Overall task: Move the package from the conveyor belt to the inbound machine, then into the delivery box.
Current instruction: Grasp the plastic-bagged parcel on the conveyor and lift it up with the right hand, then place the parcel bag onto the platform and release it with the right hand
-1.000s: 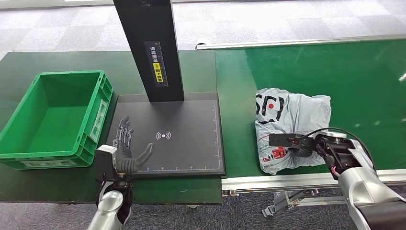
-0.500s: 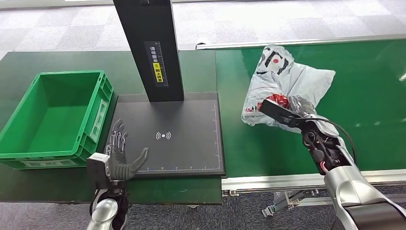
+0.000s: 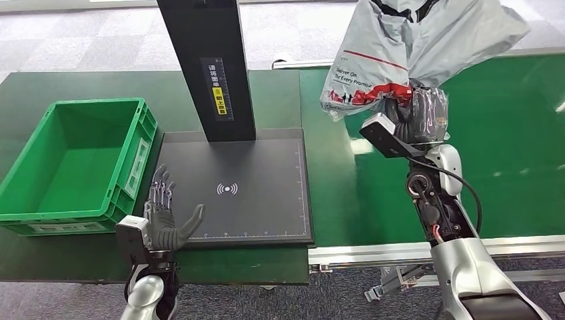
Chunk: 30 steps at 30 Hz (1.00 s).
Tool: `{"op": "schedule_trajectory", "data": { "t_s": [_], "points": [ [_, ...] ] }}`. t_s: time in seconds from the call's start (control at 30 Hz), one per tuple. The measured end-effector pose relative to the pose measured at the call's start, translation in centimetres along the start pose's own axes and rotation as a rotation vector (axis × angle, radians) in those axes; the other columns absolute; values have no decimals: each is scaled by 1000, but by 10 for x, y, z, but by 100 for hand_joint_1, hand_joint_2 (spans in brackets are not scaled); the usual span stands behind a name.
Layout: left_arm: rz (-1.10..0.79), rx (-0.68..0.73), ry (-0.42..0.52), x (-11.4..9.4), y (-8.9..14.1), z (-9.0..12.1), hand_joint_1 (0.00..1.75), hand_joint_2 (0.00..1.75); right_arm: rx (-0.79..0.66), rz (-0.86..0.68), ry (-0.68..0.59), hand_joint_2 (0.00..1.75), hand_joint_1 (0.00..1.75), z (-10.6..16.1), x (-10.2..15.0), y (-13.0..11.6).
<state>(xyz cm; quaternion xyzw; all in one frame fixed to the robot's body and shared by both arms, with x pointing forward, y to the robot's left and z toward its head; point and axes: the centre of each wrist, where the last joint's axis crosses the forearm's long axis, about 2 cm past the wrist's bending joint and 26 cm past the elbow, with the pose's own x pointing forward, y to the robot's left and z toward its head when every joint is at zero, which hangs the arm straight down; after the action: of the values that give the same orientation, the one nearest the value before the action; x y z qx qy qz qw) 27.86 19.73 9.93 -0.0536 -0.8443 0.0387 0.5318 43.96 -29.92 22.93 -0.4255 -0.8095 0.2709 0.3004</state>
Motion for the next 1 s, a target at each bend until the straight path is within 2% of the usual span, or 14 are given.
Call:
{"op": "schedule_trajectory", "data": {
  "t_s": [0.13, 0.33, 0.43, 0.77, 0.87, 1.0],
  "points": [
    [1, 4, -2, -1, 0, 0, 0, 175, -11, -32, -115, 175, 175, -3, 20, 4],
    [-4, 10, -21, 0, 0, -5, 0, 175, 138, -59, -347, 175, 175, -2, 71, 31],
    [-4, 11, -23, 0, 0, -6, 0, 175, 171, -81, -407, 175, 175, 1, 90, 41],
    [-12, 19, -24, -1, 1, -6, 0, 175, 223, -109, -472, 175, 175, 5, 106, 50],
    [-15, 26, -26, -1, 1, -6, 0, 175, 338, -138, -547, 175, 175, 4, 119, 59],
    [-15, 28, -30, 0, 0, -8, 0, 175, 588, -255, -613, 175, 175, 8, 149, 81]
  ]
}}
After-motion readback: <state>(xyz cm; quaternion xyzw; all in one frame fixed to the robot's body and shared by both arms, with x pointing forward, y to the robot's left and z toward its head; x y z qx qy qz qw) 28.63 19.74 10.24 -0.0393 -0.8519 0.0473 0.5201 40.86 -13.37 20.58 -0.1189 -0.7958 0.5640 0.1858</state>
